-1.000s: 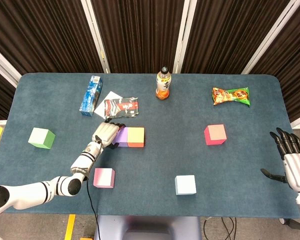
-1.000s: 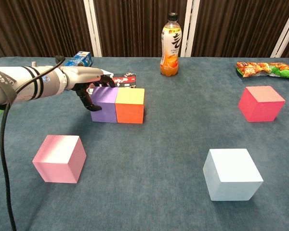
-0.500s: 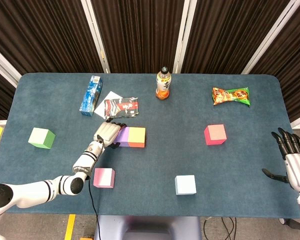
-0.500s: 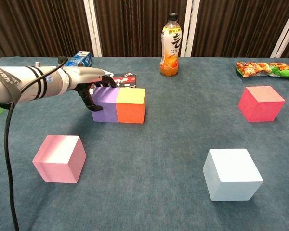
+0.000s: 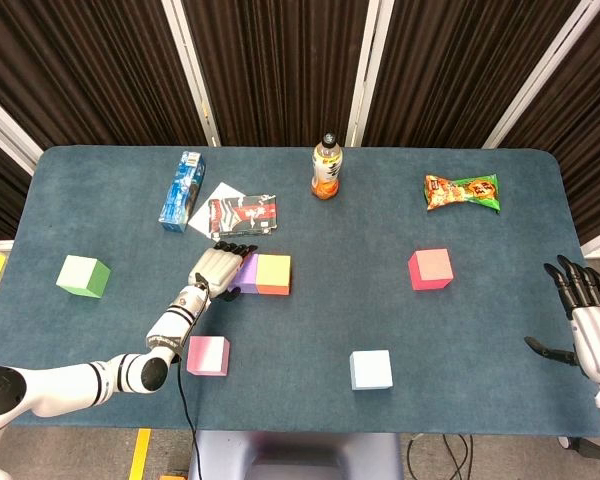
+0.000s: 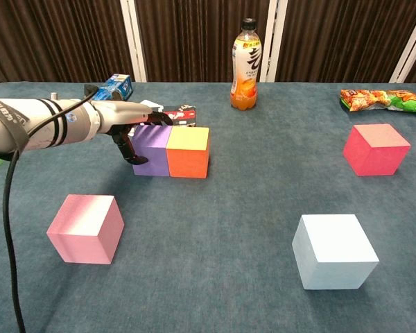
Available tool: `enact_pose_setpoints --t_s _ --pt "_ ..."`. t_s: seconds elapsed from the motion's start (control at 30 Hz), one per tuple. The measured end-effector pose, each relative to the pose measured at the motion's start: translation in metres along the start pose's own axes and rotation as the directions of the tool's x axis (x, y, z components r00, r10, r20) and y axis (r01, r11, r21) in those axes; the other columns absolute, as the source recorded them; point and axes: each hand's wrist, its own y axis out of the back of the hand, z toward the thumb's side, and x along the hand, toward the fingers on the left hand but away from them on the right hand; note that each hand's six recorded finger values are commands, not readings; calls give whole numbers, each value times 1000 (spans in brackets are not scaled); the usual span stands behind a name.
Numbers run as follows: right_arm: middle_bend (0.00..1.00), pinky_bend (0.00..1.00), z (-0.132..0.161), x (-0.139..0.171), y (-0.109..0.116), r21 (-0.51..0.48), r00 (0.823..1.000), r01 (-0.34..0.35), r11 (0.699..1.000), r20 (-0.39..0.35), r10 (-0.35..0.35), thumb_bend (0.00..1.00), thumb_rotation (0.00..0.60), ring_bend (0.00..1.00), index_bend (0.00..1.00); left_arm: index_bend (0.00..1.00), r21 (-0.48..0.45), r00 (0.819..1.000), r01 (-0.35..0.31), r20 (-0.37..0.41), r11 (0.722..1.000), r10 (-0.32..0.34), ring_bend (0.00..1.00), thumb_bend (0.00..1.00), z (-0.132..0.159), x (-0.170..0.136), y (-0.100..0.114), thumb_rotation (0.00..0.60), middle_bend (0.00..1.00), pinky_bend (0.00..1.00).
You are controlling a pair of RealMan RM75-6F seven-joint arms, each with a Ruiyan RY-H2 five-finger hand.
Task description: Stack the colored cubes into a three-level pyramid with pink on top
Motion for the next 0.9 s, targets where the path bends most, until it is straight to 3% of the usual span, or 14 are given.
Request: enact_pose_setpoints --t_s 0.3,0.47,0.53,0.67,0.77,0.9 --pt "32 1 6 -3 -1 -16 999 -16 1000 -31 15 129 600 0 0 0 -44 999 -38 4 998 38 0 344 -2 -14 11 599 0 80" --pt "46 58 31 -6 -12 -59 986 -101 993 -143 92 129 600 0 0 0 -84 994 -109 0 991 109 0 343 -15 -38 31 599 0 63" --pt "90 93 46 -6 -19 -75 969 -155 985 -207 137 129 600 0 9 0 -90 989 -151 -16 984 150 0 344 -27 -52 42 599 0 62" --pt "195 167 83 -5 -43 -109 898 -313 943 -357 256 129 600 31 121 0 -93 974 -225 -58 970 220 0 347 -54 -80 58 599 0 61" --pt "219 189 105 -5 -65 -108 847 -402 909 -420 325 129 600 54 154 0 -101 964 -259 -82 961 252 0 347 -69 -97 60 600 0 61" --pt "219 196 125 -3 -93 -110 809 -473 874 -448 381 124 600 59 190 0 -116 959 -277 -96 954 267 0 347 -82 -113 54 599 0 61"
